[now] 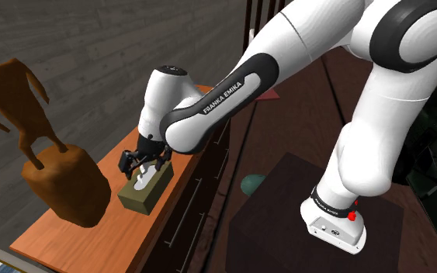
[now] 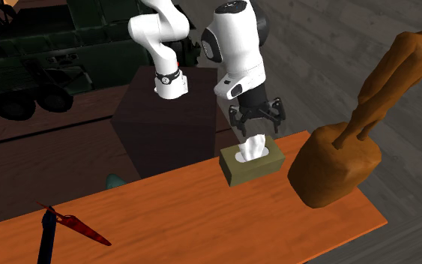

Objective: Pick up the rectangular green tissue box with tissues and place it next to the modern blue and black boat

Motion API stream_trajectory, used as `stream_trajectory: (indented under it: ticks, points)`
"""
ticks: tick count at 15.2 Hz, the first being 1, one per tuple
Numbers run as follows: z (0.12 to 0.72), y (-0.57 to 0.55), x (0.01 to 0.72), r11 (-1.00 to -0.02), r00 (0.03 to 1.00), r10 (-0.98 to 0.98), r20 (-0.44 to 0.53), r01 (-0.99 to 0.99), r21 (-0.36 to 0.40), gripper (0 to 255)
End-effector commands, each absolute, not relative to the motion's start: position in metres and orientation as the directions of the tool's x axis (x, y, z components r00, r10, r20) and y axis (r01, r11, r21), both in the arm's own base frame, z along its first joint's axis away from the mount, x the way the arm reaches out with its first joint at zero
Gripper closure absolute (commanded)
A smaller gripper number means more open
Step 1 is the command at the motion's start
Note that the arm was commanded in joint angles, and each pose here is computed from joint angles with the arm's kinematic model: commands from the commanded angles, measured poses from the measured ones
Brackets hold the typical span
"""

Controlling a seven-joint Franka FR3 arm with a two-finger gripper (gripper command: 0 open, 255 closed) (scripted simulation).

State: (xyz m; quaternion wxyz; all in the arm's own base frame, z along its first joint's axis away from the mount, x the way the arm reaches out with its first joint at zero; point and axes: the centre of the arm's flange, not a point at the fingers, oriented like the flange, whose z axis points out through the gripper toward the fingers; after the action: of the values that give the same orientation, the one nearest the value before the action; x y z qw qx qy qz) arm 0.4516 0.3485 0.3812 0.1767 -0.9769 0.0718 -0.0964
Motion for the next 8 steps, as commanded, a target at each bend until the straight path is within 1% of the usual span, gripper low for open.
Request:
stream_trajectory:
  ticks: [1,3,8]
  points:
    - [0.372,0.353,0.455,-0.927,0.971,-0.175,0.163,-0.106,-0.36,0]
    - [0.36,0.357,0.457,-0.927,0.971,-0.175,0.163,-0.106,-0.36,0]
    - [0.36,0.357,0.457,-0.927,0.971,-0.175,0.163,-0.106,-0.36,0]
